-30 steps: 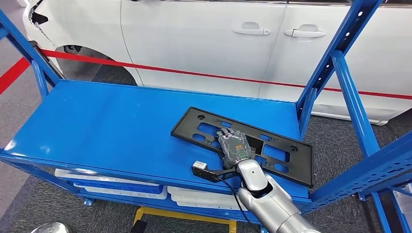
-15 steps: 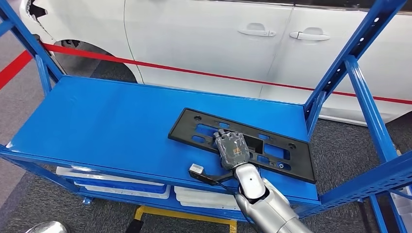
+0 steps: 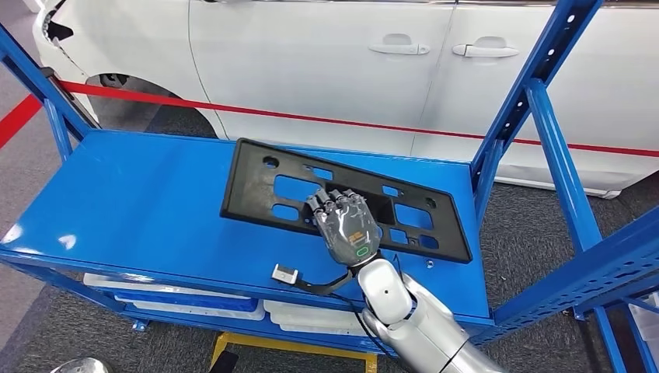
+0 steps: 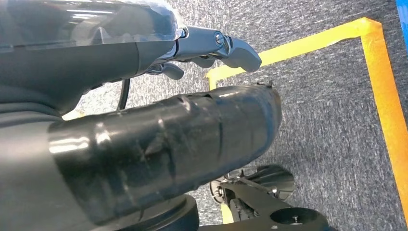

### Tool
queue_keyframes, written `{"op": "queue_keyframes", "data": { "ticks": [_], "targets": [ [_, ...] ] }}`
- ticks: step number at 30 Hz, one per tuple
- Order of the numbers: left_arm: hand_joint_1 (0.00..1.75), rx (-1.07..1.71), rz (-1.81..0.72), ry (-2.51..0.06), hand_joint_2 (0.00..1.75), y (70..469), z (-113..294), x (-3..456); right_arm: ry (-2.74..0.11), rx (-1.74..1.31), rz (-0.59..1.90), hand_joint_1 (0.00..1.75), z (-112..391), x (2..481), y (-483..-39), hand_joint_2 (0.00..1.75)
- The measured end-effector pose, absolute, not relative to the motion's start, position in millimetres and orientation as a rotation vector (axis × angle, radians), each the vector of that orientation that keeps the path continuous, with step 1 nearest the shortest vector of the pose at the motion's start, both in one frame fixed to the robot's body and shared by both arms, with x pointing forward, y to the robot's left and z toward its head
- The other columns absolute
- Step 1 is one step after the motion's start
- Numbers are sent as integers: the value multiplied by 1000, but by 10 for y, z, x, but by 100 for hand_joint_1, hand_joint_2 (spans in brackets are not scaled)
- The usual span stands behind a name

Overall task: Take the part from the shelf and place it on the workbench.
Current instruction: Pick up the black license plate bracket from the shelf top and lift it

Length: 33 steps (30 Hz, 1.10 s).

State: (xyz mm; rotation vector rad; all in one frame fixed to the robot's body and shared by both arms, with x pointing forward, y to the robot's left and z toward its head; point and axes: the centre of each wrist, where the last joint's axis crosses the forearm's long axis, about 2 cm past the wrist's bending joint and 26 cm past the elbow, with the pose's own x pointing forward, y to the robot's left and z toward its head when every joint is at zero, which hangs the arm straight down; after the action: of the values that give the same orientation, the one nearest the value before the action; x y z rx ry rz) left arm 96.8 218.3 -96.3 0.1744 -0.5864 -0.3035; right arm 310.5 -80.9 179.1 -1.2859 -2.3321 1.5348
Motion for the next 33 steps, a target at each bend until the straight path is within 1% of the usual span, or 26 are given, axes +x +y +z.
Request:
{"op": "queue_keyframes", "data": {
  "ticks": [12,17,22,33],
  "targets": [
    [0,162,-323,-596,0,2140,-940,1041,-2411,-1202,1735,175,2260,3005,-327,175],
    [0,159,-316,-596,0,2132,-940,1039,-2381,-1157,1805,175,2294,2944,-180,175],
    [0,150,-304,-600,0,2121,-943,1019,-2401,-1153,1778,175,2383,2877,-70,175],
    [0,139,-272,-595,0,2130,-968,914,-2393,-1114,1678,175,2397,2715,-41,175]
  ]
}}
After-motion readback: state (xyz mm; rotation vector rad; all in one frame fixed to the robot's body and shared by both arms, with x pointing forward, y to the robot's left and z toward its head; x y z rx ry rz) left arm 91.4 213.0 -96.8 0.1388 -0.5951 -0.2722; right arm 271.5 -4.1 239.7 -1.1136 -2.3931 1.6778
